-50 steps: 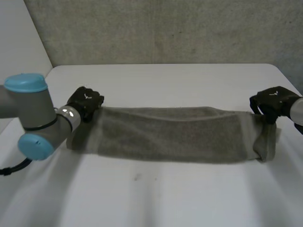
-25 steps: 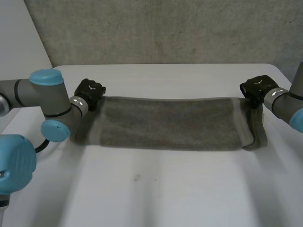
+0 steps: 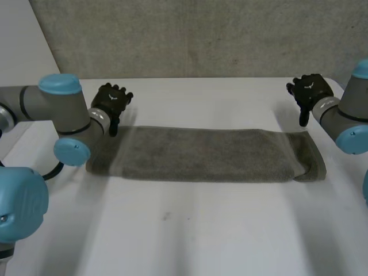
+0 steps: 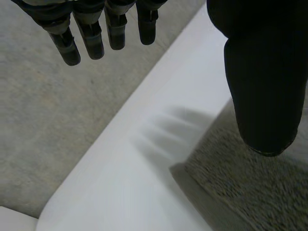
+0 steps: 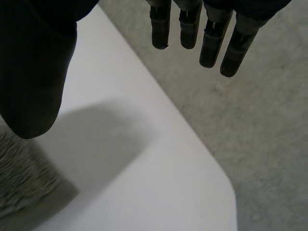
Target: Fold the towel.
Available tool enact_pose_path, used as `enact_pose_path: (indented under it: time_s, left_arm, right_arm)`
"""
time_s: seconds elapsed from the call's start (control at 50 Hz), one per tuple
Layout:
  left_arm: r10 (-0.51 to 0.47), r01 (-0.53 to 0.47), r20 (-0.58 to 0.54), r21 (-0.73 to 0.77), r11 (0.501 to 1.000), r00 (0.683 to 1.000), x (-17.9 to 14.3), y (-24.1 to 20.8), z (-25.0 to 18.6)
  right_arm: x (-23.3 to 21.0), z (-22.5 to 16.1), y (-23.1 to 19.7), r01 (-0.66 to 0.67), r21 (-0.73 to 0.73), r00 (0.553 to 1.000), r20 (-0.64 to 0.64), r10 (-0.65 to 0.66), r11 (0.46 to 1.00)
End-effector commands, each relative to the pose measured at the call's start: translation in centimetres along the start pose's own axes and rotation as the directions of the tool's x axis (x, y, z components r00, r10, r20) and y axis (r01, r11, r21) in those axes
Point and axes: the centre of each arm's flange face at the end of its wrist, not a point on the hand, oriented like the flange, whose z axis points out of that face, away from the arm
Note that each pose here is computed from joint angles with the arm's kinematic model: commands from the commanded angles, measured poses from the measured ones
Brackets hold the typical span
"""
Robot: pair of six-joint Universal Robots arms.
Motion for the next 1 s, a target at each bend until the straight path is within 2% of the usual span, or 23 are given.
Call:
enact_pose_path:
  time_s: [0.02,0.04,0.1,0.22,0.32,0.42,0.6,0.86,0.92,1.0]
  left_arm:
    - [-0.133,0.133,0.007,-0.008,0.991,0.991,-1.5,-2.5,-2.7]
    - [-0.133,0.133,0.006,-0.008,0.991,0.991,-1.5,-2.5,-2.7]
    - [-0.205,0.205,-0.013,-0.041,0.978,0.979,-1.7,-3.1,-5.6]
    - [-0.242,0.241,-0.007,-0.028,0.97,0.97,-1.7,-3.4,-8.1]
    - [-0.295,0.295,-0.003,-0.017,0.955,0.956,-1.1,-3.1,-11.3]
    - [-0.342,0.341,-0.009,-0.026,0.94,0.94,-0.4,-2.6,-13.2]
    - [-0.369,0.368,-0.015,-0.041,0.929,0.929,0.5,-1.5,-14.5]
    - [-0.373,0.373,-0.012,-0.03,0.927,0.928,1.1,-0.6,-14.5]
    - [-0.373,0.373,-0.014,-0.03,0.928,0.928,1.2,-0.6,-14.5]
    - [-0.373,0.372,-0.016,-0.031,0.928,0.928,1.3,-0.5,-14.7]
  right_arm:
    - [1.8,-2.4,-3.1,-0.08,0.037,0.997,0.028,0.079,0.996]
    - [1.8,-2.4,-3.1,-0.08,0.037,0.997,0.028,0.079,0.996]
    - [3.2,-5.6,-3.4,-0.155,-0.026,0.987,0.045,0.156,0.988]
    - [3.2,-9.1,-2.3,-0.201,-0.12,0.976,0.06,0.209,0.972]
    - [1.2,-13.2,0.7,-0.246,-0.275,0.956,0.087,0.279,0.929]
    - [-0.1,-15.1,2.5,-0.265,-0.31,0.945,0.103,0.309,0.913]
    - [-1.5,-15.5,4.6,-0.273,-0.26,0.947,0.1,0.307,0.926]
    - [-2.5,-13.4,7.6,-0.25,-0.243,0.958,0.076,0.275,0.937]
    - [-1.9,-13.0,7.5,-0.249,-0.237,0.962,0.049,0.268,0.939]
    - [1.2,-12.3,8.0,-0.237,-0.244,0.971,-0.069,0.227,0.94]
